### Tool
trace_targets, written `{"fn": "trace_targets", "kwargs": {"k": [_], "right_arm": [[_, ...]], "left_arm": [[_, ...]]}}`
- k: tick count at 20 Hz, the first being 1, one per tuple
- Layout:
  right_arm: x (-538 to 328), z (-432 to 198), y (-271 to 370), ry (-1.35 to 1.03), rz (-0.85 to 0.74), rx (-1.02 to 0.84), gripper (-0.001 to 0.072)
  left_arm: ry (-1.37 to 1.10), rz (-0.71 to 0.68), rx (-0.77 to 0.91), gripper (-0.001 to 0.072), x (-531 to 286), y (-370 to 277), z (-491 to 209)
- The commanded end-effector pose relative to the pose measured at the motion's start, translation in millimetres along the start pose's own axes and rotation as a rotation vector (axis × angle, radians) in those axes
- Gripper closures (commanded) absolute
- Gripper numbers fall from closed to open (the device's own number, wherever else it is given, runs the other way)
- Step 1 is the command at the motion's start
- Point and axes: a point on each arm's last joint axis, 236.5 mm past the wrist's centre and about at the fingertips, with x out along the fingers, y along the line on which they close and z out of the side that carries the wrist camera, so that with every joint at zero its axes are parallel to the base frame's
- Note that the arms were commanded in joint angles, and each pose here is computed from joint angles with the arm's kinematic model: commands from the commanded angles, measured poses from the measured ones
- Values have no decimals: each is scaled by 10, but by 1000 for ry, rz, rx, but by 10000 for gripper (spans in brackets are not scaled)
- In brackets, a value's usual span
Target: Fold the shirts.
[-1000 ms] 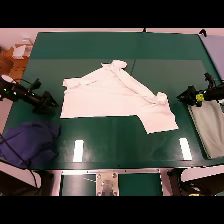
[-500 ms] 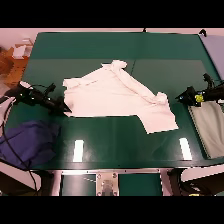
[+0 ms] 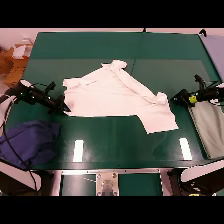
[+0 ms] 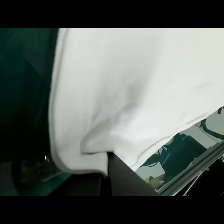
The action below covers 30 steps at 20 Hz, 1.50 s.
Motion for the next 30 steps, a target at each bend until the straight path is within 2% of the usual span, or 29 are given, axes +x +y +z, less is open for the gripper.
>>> {"fn": "trace_targets", "kwargs": {"k": [1,5,8,10,11,12,13,16,18,21,24,28,30], "right_arm": [[189,153,64,19,-5,-90,288],[336,219,259,43,-5,-154,295],[336,124,302,83,10,-158,424],[273,40,275,117,23,-148,462],[240,-6,265,133,34,-140,550],[205,-58,258,153,46,-131,588],[174,-114,261,174,60,-125,696],[14,-120,402,160,115,-117,695],[-254,-31,818,98,236,-139,696],[-987,96,1777,-44,463,-279,695],[-2086,18,2889,-276,695,-503,695],[-3737,-421,4036,-728,936,-708,694],[-4375,-617,4280,-990,887,-743,694]], "left_arm": [[1,-7,-1,683,-6,-21,-3],[-4,-6,-2,683,-6,-19,9],[1,-7,-11,683,-6,-22,-4],[11,-11,-11,683,-6,-31,-25],[15,-12,-11,683,-6,-34,-37],[19,-14,-11,683,-6,-37,-44],[21,-16,-12,683,-6,-43,-50],[46,-70,-6,684,-51,-200,-103],[65,-131,42,684,-246,-486,-151],[-39,-246,225,684,-901,-1275,-102],[-318,-342,518,684,-1928,-2382,-201],[-838,-453,954,684,-3553,-3962,-1187],[-1169,-483,1114,683,-4280,-4476,-1938]]}}
